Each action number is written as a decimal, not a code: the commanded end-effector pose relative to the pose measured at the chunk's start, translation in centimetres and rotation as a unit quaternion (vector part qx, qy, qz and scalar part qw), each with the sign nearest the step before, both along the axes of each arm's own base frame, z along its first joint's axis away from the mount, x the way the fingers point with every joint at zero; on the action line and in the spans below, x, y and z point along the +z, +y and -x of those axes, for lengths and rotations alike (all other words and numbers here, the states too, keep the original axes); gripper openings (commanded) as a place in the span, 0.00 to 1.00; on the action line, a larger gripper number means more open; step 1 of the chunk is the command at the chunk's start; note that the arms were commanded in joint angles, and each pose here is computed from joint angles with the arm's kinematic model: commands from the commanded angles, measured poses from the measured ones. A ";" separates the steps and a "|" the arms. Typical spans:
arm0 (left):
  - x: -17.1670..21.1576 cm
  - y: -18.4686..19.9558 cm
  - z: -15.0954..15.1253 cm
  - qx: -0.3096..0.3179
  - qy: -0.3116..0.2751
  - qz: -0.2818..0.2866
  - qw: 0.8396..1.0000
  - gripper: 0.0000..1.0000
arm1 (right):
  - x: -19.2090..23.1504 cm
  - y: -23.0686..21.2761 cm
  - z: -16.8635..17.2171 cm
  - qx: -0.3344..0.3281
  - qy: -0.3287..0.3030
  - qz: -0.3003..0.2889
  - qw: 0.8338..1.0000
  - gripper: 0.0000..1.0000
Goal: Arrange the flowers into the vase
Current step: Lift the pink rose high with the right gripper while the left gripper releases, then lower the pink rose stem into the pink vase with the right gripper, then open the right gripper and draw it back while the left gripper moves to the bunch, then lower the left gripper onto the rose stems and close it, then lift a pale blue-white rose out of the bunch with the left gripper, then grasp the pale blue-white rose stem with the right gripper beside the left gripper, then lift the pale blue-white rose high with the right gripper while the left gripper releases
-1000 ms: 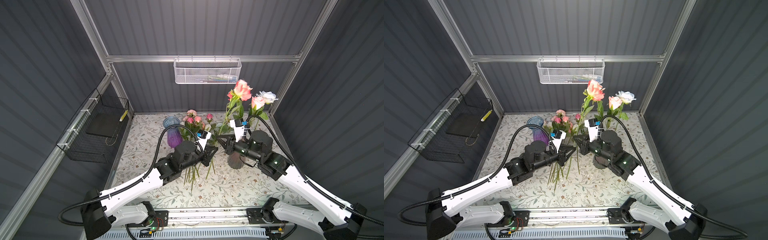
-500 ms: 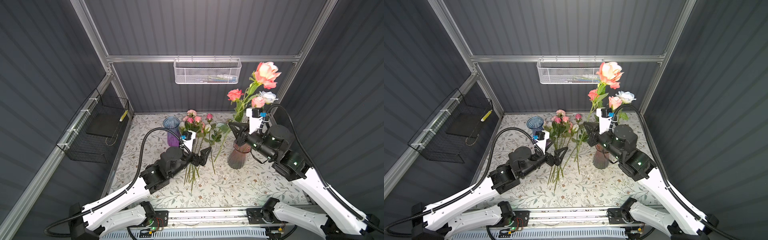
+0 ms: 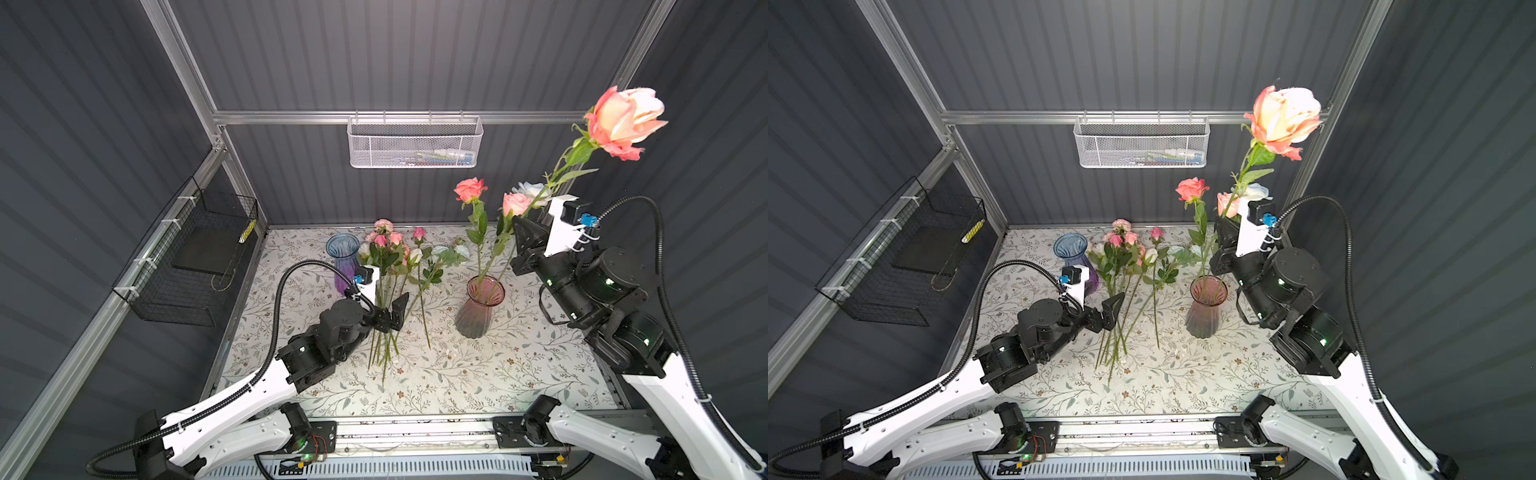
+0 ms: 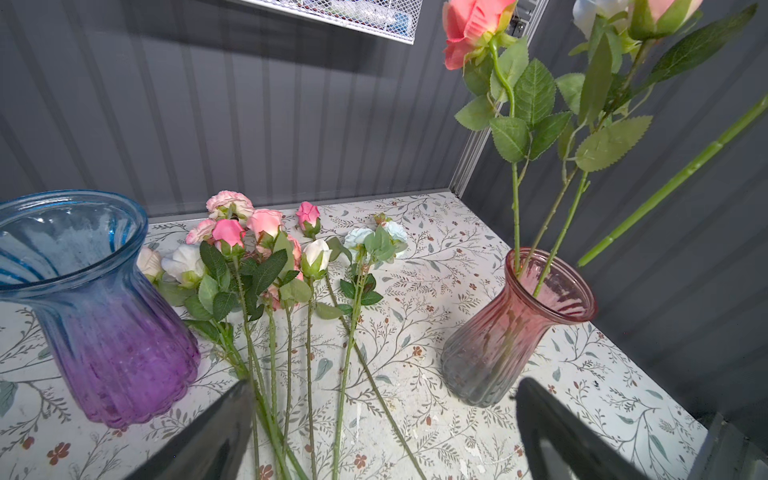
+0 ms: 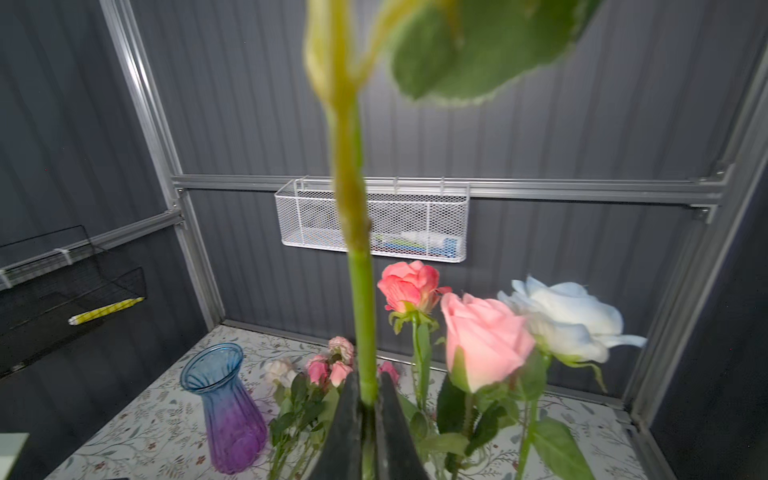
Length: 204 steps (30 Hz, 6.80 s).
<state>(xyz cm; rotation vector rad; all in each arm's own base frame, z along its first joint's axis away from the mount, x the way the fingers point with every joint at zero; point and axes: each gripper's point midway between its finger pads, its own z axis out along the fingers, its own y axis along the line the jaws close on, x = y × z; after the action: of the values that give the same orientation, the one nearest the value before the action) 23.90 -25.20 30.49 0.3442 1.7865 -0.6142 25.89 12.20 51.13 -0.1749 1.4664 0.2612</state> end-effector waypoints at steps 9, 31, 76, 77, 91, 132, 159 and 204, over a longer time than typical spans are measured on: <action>-0.4 0.5 0.1 0.008 0.003 0.003 1.000 0.99 | -6.0 -4.1 -1.5 -0.088 0.068 0.012 0.994 0.05; -0.5 0.6 0.0 0.014 0.010 0.002 1.000 0.99 | -15.9 -4.0 -3.0 -0.094 0.199 -0.007 0.975 0.55; -27.7 -8.3 -11.8 -0.065 0.309 -0.434 0.844 0.46 | -20.9 -8.1 3.8 -0.115 0.208 -0.117 0.964 0.65; -27.8 -8.2 -11.9 -0.062 0.311 -0.432 0.844 0.45 | -20.9 -8.1 3.9 -0.115 0.208 -0.117 0.964 0.65; -24.6 -9.7 -12.2 -0.082 0.330 -0.327 0.882 0.06 | -20.4 -8.6 4.2 -0.119 0.199 -0.128 0.964 0.67; -0.6 -2.5 -3.4 -0.083 0.051 0.047 0.994 0.00 | -14.7 3.6 4.3 0.193 0.248 -0.131 0.940 0.67; 7.3 -9.0 2.7 -0.228 -0.049 0.115 0.966 0.00 | -9.8 13.1 2.8 0.285 0.207 -0.148 0.924 0.51; 2.4 1.2 1.1 -0.023 -0.034 0.056 0.998 0.93 | -4.8 7.7 -1.1 0.093 0.082 -0.023 0.992 0.04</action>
<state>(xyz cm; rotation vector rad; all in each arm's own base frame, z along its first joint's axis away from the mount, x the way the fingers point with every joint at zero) 22.44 -25.87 34.51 0.3863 1.6278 -0.8040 27.05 23.48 44.13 -0.3033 1.6724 0.6534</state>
